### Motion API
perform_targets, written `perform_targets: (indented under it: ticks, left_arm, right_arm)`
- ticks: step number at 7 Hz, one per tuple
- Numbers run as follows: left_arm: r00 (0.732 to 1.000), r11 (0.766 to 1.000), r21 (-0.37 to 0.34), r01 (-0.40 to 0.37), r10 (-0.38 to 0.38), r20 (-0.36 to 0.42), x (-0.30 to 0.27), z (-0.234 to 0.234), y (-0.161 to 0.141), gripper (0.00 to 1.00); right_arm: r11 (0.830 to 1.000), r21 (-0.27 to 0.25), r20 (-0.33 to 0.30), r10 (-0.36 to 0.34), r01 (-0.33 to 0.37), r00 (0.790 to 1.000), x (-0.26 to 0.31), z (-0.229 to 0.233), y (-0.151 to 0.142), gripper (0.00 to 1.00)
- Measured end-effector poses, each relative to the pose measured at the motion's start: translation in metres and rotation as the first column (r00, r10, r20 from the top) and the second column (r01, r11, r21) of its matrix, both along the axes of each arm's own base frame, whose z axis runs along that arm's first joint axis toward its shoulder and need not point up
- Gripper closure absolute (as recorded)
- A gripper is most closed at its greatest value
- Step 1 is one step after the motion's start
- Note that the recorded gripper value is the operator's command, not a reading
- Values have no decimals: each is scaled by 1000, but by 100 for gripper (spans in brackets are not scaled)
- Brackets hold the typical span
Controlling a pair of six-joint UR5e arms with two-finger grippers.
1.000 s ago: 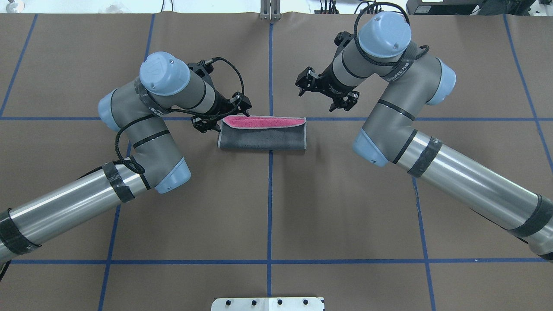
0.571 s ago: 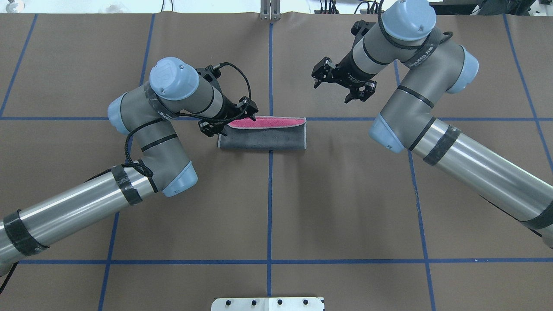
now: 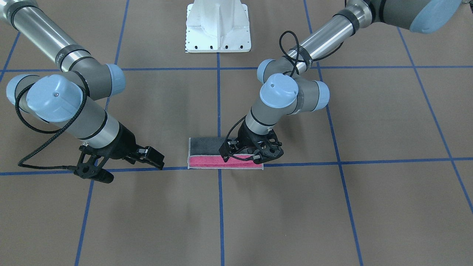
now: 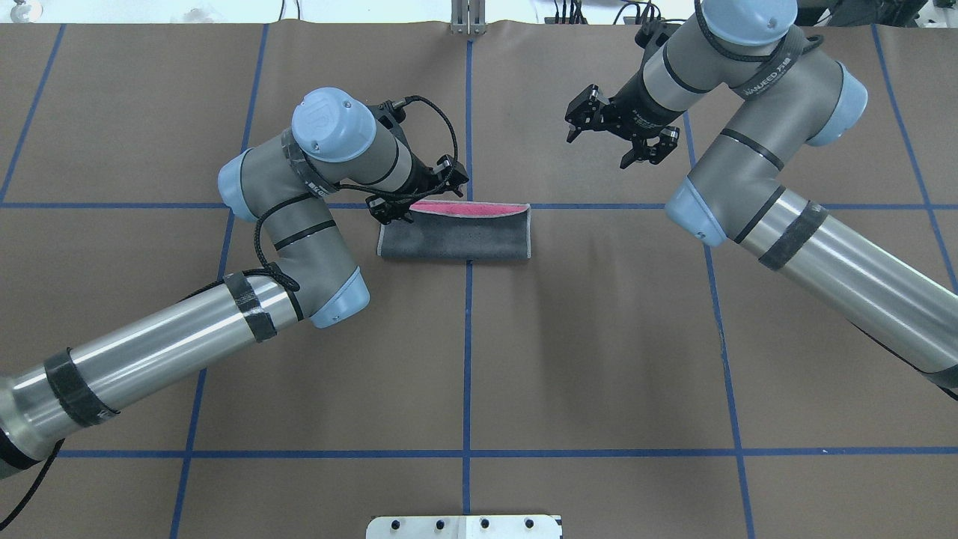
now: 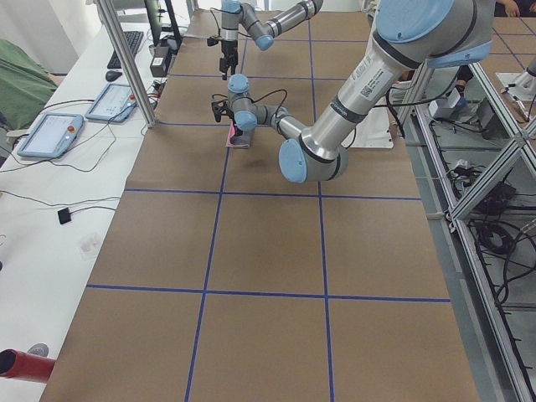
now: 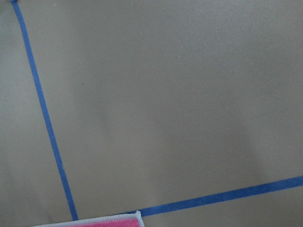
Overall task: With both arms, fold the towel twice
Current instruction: 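Raise both grippers away from the folded towel, then move the right gripper to the folded towel's nearest end while the left arm withdraws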
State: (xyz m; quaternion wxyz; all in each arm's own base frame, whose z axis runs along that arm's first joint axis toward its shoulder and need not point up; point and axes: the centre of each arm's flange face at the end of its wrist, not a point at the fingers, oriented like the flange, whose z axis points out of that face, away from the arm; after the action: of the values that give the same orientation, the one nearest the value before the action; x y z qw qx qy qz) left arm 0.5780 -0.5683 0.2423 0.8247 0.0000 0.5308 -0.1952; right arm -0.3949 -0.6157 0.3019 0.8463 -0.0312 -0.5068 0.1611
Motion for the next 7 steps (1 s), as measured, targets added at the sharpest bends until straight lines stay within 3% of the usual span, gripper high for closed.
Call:
perform_targets:
  ticks: [3,7]
  left_arm:
    - [1000,1000,11,15,-15,-9,5,-9,-11,0]
    - [998,998,19,59,-59,-11,-16,-16,-52,0]
  right_arm:
    - [1000,3,2,-18,18,1000,26,18,-8,1]
    - [998,-24,38,-61,62,997,36,22,-2,1]
